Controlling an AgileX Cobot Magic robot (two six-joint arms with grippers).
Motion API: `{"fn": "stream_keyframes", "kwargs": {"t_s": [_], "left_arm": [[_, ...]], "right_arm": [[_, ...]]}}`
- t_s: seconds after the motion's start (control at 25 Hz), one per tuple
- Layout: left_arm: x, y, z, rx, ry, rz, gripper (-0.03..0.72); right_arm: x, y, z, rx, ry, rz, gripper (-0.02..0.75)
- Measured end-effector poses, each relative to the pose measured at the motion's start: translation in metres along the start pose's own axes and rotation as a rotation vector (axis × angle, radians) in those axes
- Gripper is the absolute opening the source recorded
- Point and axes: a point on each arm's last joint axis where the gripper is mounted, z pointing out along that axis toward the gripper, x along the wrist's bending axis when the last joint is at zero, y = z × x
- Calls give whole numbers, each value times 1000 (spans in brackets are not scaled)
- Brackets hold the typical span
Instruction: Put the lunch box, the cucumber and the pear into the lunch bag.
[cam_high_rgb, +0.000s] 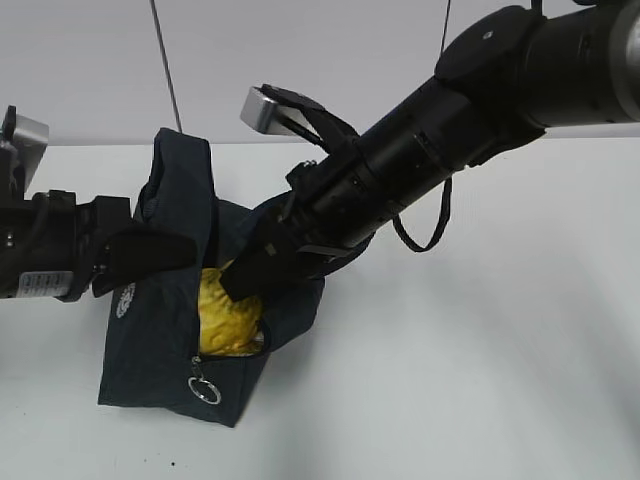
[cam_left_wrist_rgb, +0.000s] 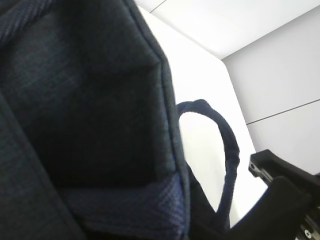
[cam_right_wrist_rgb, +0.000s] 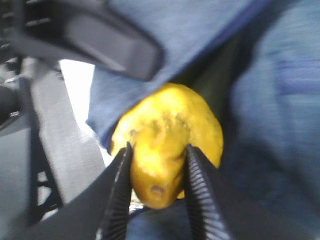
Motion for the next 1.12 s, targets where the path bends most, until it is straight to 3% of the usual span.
{"fn": "stream_keyframes", "kwargs": {"t_s": [0.2, 0.48, 0.6, 0.84, 1.0, 1.12], "left_arm": [[0, 0, 0, -1, 2, 0, -20], [1, 0, 0, -2, 9, 0, -20], [1, 0, 0, -2, 9, 0, -20], [1, 0, 0, -2, 10, 0, -20], [0, 0, 0, -1, 4, 0, -20], [-1, 0, 0, 3, -14, 0, -20]], "right_arm": [[-1, 3, 0, -28, -13, -20, 262], [-7, 26, -6, -143, -150, -76, 268], [-4, 35, -10, -164, -142, -96, 293], [1, 28, -9, -80, -92, -138, 302], [2, 24, -18, 2, -173, -170, 322], [6, 25, -32, 42, -256, -183, 391]]}}
